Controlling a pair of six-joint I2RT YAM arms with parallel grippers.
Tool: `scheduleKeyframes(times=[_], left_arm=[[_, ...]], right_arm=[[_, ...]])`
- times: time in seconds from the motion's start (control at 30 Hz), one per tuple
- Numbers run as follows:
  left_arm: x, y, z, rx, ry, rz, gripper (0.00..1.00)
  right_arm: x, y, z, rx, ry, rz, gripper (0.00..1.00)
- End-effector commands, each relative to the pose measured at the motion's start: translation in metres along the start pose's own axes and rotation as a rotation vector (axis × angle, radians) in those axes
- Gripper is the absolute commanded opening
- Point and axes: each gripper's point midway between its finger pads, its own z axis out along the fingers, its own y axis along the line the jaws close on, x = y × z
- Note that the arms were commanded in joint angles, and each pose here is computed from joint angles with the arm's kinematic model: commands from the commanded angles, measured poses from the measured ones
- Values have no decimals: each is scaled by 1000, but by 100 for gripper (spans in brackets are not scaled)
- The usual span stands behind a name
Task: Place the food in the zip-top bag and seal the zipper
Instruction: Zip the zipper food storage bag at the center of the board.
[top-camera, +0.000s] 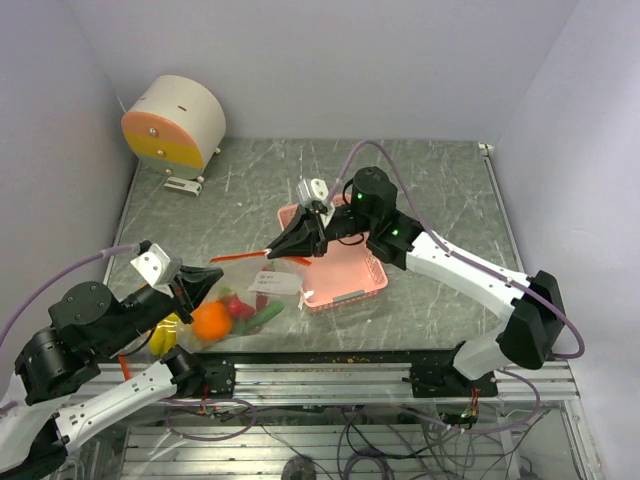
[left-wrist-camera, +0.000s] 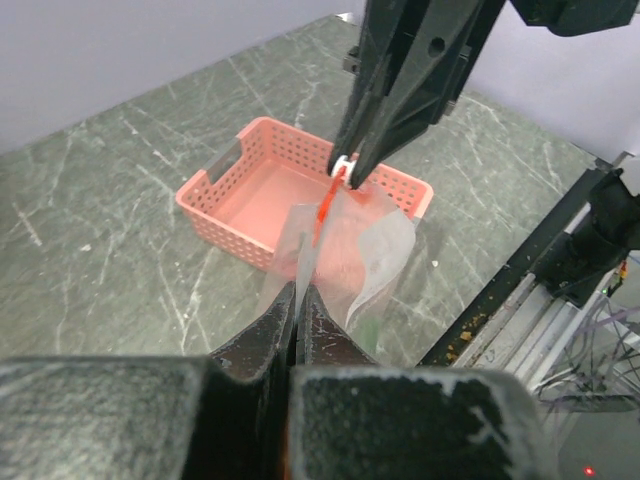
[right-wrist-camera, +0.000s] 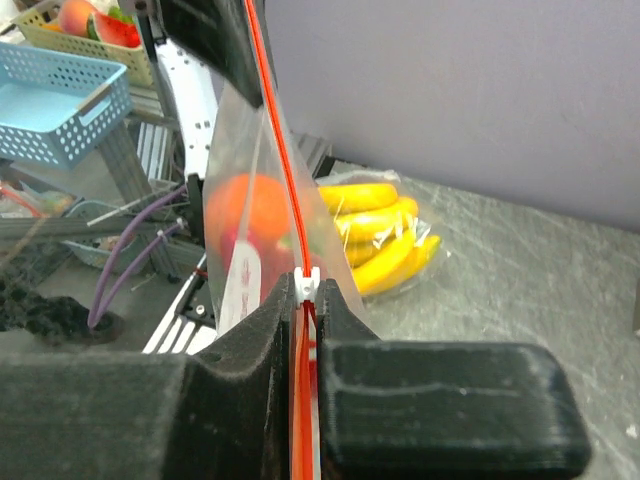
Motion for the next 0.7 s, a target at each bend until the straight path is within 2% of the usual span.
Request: scheduleKeyframes(times=[0.0, 0.23, 0.67], left_arm=[[-23, 21, -21, -111, -80, -24, 7], [-26, 41, -32, -220, -100, -44, 7], [-27, 52, -41, -281, -120, -61, 7]], right_arm=[[23, -1, -21, 37, 59, 37, 0], [40, -4, -41, 101, 100, 64, 0], [82, -29, -78, 251, 213, 128, 0]])
